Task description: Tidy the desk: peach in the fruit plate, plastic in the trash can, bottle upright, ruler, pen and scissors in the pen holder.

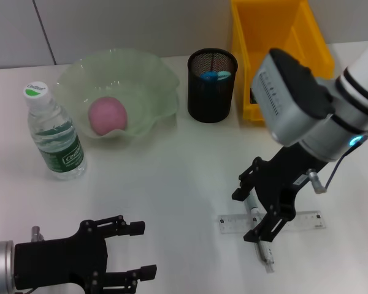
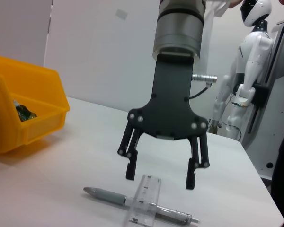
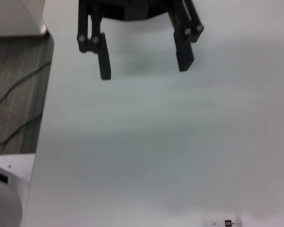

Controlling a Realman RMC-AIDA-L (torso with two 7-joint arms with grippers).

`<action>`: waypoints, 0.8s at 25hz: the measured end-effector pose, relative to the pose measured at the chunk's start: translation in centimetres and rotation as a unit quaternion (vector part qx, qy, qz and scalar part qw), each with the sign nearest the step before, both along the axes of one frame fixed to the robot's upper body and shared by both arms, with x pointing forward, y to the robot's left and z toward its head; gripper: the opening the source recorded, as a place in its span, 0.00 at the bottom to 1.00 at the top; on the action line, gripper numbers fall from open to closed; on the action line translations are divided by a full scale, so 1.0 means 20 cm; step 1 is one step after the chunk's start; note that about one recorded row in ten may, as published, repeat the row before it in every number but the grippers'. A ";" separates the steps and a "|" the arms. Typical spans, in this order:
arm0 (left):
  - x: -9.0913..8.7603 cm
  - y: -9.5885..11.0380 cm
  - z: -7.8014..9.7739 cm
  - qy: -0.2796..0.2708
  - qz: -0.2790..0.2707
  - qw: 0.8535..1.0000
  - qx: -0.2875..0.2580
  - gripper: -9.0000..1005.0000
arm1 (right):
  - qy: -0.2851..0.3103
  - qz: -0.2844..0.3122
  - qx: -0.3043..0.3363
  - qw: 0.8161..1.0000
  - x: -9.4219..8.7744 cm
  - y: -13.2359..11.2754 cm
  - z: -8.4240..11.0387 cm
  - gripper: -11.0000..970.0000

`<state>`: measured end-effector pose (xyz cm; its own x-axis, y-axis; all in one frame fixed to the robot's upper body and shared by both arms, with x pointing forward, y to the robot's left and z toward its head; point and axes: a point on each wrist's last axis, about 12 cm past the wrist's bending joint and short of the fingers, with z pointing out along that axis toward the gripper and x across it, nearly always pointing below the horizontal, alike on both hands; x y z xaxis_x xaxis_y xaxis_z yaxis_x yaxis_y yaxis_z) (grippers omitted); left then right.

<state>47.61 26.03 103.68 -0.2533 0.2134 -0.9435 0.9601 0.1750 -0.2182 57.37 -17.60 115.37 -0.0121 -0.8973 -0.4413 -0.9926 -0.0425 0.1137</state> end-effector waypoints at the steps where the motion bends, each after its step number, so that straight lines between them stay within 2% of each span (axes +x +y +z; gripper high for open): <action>1: 0.00 0.00 0.00 0.000 0.001 1.000 0.000 0.80 | -0.003 0.004 -0.004 1.000 0.00 0.01 -0.01 0.84; 8: 0.00 0.00 -0.01 0.001 0.002 1.000 0.003 0.80 | -0.028 0.034 -0.034 0.998 0.00 0.10 -0.07 0.84; 20: -0.01 0.00 -0.02 0.004 0.006 1.000 0.009 0.80 | -0.036 0.043 -0.042 0.998 -0.01 0.13 -0.10 0.83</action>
